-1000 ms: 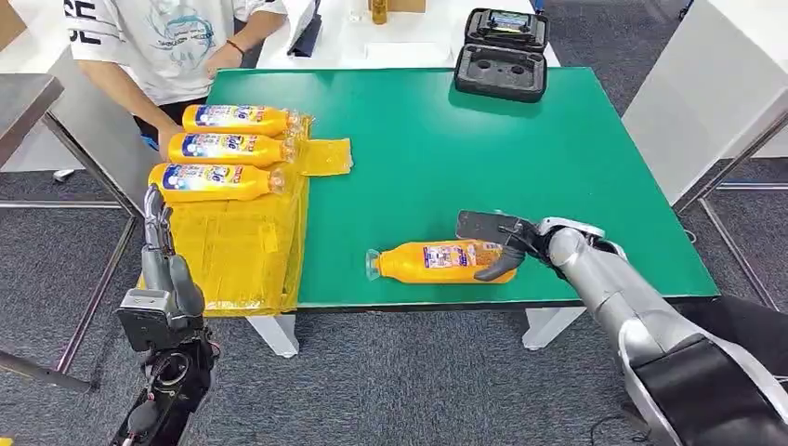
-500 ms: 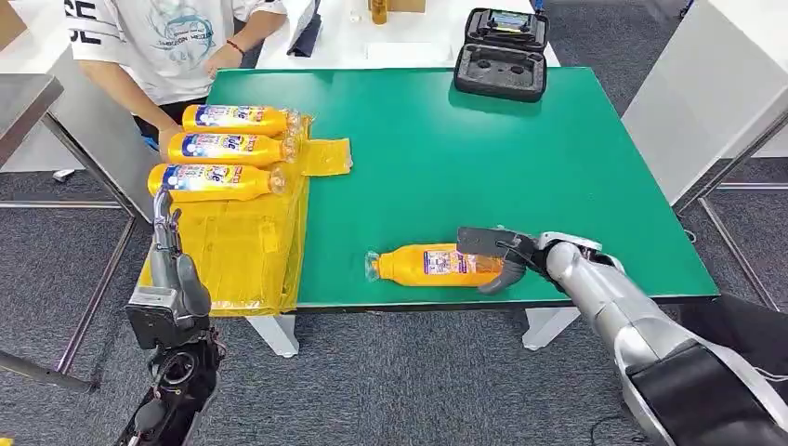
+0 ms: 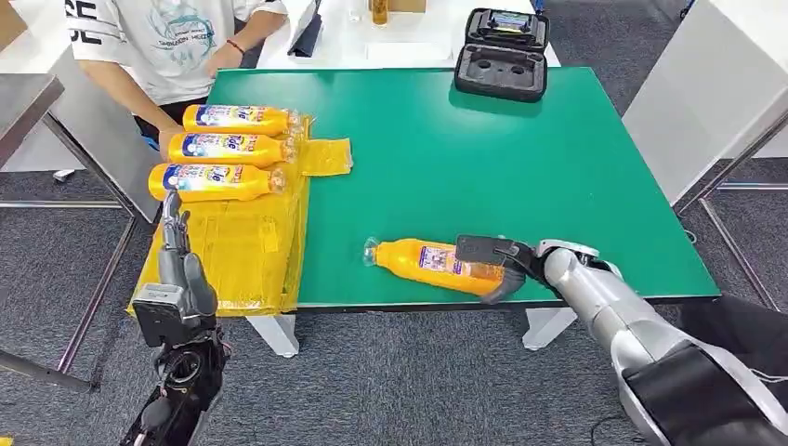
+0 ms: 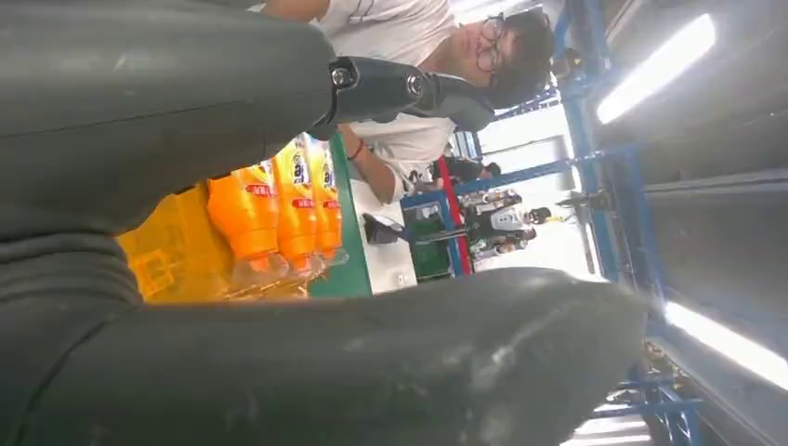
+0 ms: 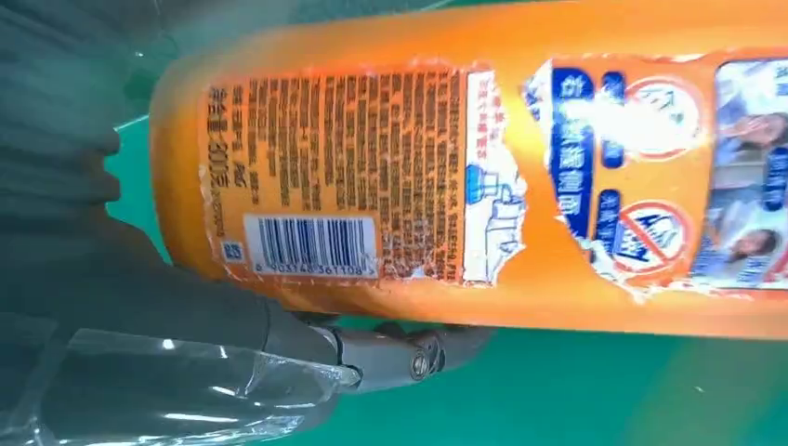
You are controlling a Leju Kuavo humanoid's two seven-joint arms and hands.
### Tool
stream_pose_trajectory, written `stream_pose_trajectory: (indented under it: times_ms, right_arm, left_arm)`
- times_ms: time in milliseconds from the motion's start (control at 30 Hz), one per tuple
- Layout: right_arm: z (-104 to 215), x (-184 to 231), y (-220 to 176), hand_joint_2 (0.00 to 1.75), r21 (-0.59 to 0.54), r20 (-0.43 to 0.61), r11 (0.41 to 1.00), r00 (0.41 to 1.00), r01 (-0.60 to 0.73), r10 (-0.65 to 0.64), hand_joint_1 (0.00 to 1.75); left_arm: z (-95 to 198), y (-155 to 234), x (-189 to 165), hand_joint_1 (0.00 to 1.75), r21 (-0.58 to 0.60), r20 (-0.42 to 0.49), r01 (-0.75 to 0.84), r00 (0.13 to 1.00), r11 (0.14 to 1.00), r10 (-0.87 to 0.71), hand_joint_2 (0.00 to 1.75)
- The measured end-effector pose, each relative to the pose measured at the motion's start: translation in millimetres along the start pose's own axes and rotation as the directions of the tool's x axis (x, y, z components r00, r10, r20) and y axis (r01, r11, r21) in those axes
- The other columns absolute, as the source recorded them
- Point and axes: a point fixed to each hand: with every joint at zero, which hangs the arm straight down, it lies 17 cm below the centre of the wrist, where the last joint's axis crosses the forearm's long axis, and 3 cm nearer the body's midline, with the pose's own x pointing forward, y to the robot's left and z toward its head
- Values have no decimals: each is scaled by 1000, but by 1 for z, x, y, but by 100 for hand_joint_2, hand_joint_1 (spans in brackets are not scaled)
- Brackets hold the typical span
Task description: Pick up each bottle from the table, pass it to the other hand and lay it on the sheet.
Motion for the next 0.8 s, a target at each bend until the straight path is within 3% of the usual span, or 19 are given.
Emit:
stream_pose_trajectory:
  times_ms: [367,400,433,500,567,800]
  right_arm:
    - [-4,-9,6,175,-5,-46,1000,999,-20,20,0]
    - [-4,-10,6,175,-7,-50,1000,999,-21,20,19]
    - [-4,-10,6,175,-8,-53,1000,998,-21,20,127]
    - [-4,-11,6,175,-12,-57,1000,998,-21,21,161]
    - [-4,-13,4,175,-21,-62,999,998,-24,22,171]
    - [-5,-14,2,175,-38,-71,999,997,-28,25,169]
  left_arm:
    - [2,-1,-5,0,1,-17,-3,1000,1000,3,0]
    - [2,-1,-5,0,1,-18,-4,1000,1000,4,0]
    - [3,-1,-6,0,0,-20,-4,1000,1000,4,0]
    - [3,-1,-6,0,0,-20,-4,1000,1000,4,0]
    - [3,-1,-6,0,1,-21,-3,1000,1000,3,0]
    - [5,-2,-9,0,-5,-29,-4,1000,1000,4,0]
